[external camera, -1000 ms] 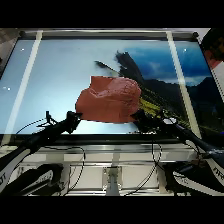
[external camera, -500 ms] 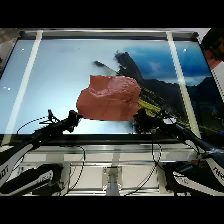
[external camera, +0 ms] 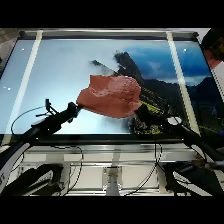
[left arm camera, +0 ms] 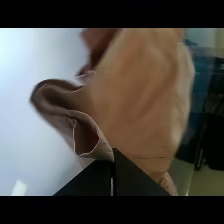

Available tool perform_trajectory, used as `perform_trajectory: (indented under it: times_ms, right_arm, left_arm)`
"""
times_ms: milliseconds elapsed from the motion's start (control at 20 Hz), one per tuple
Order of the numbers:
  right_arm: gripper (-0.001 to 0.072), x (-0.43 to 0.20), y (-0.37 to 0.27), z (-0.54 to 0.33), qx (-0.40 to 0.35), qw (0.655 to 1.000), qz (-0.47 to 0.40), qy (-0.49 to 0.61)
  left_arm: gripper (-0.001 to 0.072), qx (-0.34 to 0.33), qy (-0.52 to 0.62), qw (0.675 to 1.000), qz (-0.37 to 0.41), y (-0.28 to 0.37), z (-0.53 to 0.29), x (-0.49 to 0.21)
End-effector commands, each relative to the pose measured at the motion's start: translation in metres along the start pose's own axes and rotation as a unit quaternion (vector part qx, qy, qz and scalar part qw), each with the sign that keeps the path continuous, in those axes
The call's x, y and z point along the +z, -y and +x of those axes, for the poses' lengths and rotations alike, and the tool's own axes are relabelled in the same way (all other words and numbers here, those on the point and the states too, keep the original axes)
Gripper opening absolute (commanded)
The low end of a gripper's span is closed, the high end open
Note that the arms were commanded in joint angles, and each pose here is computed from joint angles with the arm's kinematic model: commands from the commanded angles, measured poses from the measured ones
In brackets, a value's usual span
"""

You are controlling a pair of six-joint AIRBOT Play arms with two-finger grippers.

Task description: Fold the clothes and pants, and hang the long-sleeved shirts on hangers.

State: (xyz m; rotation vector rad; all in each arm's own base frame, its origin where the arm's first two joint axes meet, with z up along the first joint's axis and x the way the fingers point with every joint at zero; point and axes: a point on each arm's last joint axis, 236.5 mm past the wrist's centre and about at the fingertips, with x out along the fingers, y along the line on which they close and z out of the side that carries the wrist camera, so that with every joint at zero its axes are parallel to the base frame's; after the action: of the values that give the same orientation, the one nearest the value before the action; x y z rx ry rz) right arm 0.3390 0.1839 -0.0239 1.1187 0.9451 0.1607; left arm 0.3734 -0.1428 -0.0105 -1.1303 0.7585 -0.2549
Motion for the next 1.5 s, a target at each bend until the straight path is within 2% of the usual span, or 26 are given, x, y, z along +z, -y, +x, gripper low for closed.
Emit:
perform_trajectory:
  times_ms: [0,150,250,400,650,750,950,1250,1450]
  right_arm:
    - [0.0013,0.015,-0.096,-0.045,0.092,0.987,-0.126,0.033]
    - [0.0013,0.054,-0.184,-0.084,0.146,0.962,-0.213,0.092]
    - [0.0013,0.092,-0.221,-0.108,0.155,0.947,-0.242,0.144]
    - [0.0013,0.120,-0.248,-0.121,0.163,0.941,-0.253,0.153]
    - [0.0014,0.110,-0.275,-0.124,0.176,0.935,-0.286,0.118]
    - [0.0014,0.112,-0.284,-0.131,0.181,0.930,-0.294,0.126]
    - [0.0014,0.129,-0.278,-0.118,0.166,0.934,-0.283,0.142]
    - [0.0014,0.226,-0.258,-0.089,0.133,0.917,-0.235,0.293]
    - [0.0014,0.253,-0.248,-0.052,0.114,0.920,-0.225,0.299]
  left_arm:
    - [0.0003,-0.113,0.054,0.987,0.098,0.121,-0.027,0.033]
    - [0.0004,-0.218,0.100,0.957,0.163,0.242,-0.067,0.059]
    - [0.0004,-0.248,0.145,0.936,0.205,0.295,-0.089,0.081]
    - [0.0004,-0.267,0.191,0.915,0.236,0.346,-0.105,0.106]
    - [0.0004,-0.317,0.186,0.890,0.268,0.409,-0.105,0.094]
    - [0.0004,-0.322,0.195,0.885,0.274,0.419,-0.106,0.098]
    - [0.0004,-0.283,0.232,0.890,0.272,0.407,-0.094,0.122]
    - [0.0004,-0.252,0.220,0.899,0.283,0.387,-0.032,0.140]
    - [0.0003,-0.264,0.206,0.898,0.287,0.394,0.012,0.152]
